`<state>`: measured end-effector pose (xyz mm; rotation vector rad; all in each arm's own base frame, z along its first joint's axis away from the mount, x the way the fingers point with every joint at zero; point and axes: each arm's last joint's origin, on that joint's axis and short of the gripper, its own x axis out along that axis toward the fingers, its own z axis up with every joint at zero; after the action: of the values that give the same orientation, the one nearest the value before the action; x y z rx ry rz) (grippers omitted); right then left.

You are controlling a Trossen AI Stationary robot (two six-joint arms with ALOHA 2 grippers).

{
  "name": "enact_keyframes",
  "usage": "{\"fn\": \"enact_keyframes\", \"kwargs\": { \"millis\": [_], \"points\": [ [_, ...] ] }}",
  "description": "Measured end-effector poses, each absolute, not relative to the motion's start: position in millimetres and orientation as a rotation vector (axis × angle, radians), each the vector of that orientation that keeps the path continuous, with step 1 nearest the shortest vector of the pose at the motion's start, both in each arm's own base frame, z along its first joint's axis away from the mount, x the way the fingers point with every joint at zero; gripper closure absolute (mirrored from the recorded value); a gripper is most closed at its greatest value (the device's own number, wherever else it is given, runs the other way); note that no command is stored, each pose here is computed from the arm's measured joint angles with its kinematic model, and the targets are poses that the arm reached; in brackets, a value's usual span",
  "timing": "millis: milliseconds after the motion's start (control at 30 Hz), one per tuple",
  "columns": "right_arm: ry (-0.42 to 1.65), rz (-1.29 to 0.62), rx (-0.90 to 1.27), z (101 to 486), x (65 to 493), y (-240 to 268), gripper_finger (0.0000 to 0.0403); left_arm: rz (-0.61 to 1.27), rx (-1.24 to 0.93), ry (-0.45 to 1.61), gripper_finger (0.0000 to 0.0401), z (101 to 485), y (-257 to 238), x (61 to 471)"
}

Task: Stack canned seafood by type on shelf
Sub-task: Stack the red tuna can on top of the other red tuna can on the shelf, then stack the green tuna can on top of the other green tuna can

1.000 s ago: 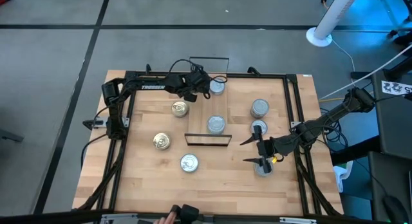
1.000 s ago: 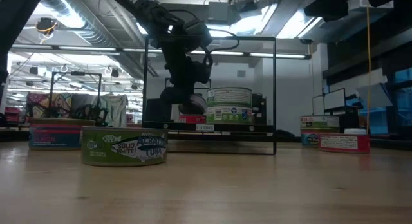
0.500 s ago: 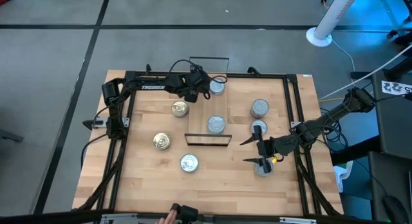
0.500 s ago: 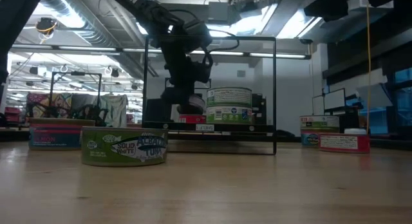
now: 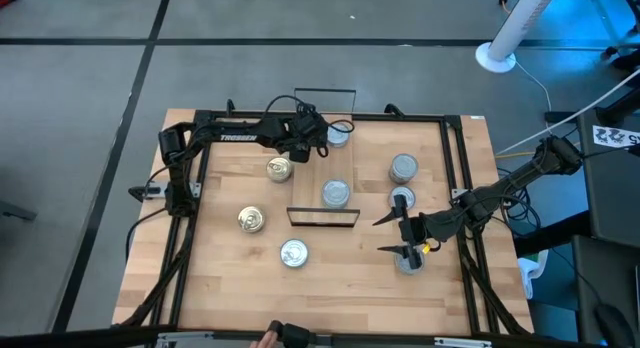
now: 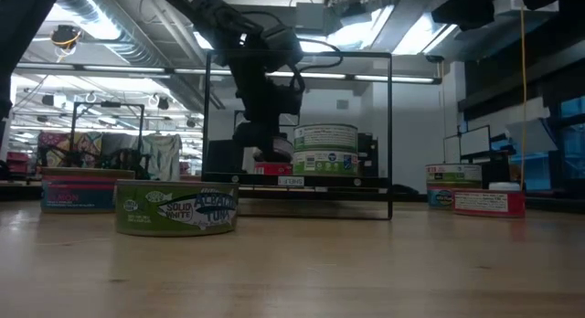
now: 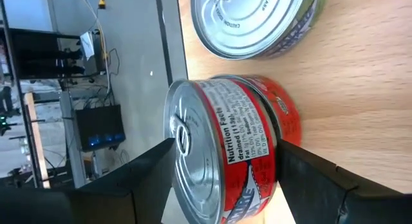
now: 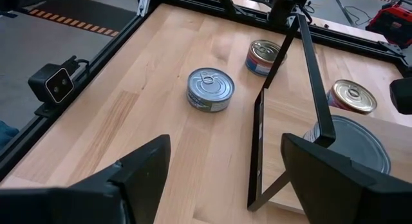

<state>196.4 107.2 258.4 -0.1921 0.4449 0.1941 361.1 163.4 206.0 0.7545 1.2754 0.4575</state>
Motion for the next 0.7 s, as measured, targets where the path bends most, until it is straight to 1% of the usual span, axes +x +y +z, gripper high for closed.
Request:
{"fn": "enact_keyframes", "kwargs": {
  "millis": [267,700],
  "points": [
    [0.445,0.194,-0.192,258.4,196.4,107.2,0.0107,0.413,0.769,1.263,0.0146,205.8,157.6,363.8],
    [0.446,0.194,-0.193,258.3,196.4,107.1,0.0107,0.438,0.746,1.266,0.0146,206.0,163.5,361.2]
  ]
}}
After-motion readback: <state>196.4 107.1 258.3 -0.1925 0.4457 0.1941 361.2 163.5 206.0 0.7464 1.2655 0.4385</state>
